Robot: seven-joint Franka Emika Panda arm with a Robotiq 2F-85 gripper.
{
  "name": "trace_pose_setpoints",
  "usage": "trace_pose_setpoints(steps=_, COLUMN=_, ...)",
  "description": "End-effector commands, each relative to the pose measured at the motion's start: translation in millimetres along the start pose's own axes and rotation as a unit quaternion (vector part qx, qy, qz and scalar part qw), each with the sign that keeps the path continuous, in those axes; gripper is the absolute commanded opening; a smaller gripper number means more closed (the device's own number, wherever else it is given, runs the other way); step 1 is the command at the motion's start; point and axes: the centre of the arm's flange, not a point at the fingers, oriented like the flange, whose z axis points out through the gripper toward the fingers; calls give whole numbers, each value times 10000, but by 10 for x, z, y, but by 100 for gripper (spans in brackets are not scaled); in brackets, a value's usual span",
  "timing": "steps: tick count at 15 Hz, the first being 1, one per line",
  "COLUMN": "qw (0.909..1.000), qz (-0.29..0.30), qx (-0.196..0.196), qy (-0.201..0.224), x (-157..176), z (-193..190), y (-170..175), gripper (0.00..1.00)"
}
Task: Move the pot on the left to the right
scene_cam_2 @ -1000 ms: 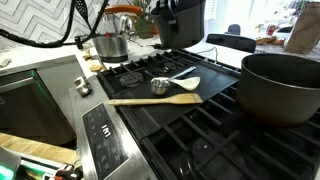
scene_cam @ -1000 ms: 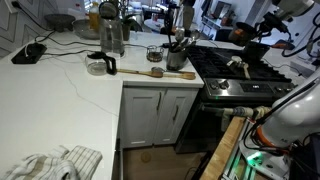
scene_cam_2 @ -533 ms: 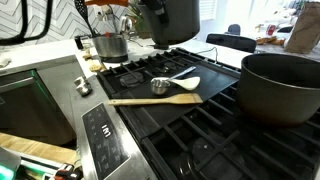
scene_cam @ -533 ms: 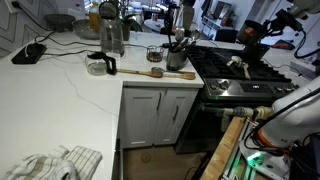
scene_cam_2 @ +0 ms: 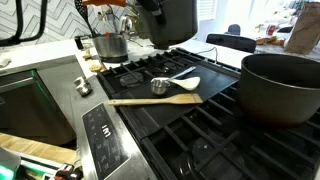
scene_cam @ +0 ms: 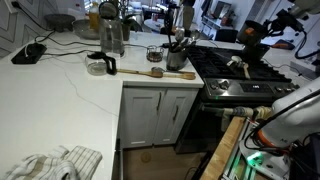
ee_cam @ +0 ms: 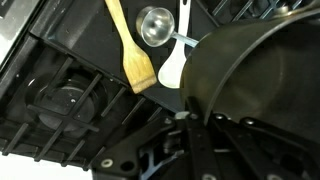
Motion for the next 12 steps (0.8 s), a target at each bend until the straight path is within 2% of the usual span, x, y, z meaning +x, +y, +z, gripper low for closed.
trace_pose_setpoints(steps=1, qw=10000, qz=0, qx=0, qy=0, x=0, z=0, y=0, gripper=1)
trace_pose_setpoints(steps=5, qw=9982, qz=413, qx=-437, qy=69, x=289, z=93, y=203, gripper=1)
trace_pose_setpoints(steps=9, qw=9914, qz=933, qx=-909, qy=123, x=662, z=172, y=643, gripper=1)
trace_pose_setpoints(steps=12, qw=9855, qz=1249, qx=-1137, qy=135, x=818, z=167, y=975, gripper=1)
